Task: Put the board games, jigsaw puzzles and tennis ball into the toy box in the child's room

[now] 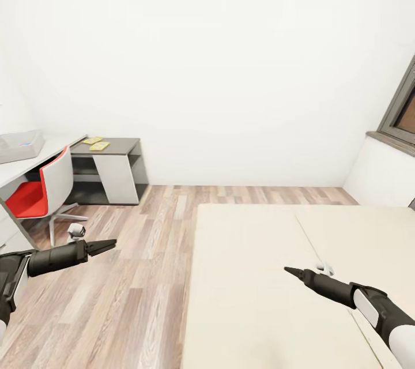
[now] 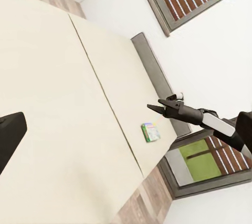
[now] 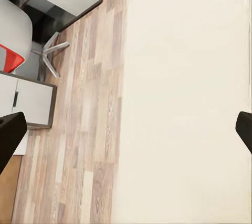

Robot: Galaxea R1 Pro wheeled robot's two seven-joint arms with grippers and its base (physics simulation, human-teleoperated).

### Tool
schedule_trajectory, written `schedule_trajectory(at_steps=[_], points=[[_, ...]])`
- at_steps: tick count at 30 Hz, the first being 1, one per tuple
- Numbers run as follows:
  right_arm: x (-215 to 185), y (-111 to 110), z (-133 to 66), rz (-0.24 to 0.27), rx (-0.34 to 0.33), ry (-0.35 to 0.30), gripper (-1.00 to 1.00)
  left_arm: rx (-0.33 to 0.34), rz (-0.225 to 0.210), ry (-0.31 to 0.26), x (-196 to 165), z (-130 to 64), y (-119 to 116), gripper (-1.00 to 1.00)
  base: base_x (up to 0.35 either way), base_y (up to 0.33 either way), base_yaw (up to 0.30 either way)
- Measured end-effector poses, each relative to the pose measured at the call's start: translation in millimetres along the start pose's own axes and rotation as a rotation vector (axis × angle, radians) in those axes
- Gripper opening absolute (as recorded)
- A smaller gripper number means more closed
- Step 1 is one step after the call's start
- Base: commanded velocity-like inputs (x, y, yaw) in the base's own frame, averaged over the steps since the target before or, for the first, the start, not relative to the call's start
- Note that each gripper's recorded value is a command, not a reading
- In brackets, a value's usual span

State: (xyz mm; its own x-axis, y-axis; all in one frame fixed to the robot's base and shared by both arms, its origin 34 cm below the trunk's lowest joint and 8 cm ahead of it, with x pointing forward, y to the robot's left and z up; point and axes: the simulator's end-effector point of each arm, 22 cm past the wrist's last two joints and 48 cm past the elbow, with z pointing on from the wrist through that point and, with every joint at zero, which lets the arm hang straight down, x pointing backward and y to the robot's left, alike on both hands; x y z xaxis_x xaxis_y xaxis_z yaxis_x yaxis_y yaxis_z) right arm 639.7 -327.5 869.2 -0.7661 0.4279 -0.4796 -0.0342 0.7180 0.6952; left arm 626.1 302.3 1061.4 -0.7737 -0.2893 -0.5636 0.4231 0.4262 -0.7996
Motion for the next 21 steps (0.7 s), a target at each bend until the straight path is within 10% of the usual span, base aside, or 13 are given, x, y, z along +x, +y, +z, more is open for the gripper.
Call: schedule_trajectory(at_steps=[21], points=[[-0.5, 0.1, 0.0, 0.002, -0.001, -0.002, 1.00, 0.000, 0.000, 0.000, 0.0, 0.0, 0.0, 1.00, 0.000, -0.215, 0.000]])
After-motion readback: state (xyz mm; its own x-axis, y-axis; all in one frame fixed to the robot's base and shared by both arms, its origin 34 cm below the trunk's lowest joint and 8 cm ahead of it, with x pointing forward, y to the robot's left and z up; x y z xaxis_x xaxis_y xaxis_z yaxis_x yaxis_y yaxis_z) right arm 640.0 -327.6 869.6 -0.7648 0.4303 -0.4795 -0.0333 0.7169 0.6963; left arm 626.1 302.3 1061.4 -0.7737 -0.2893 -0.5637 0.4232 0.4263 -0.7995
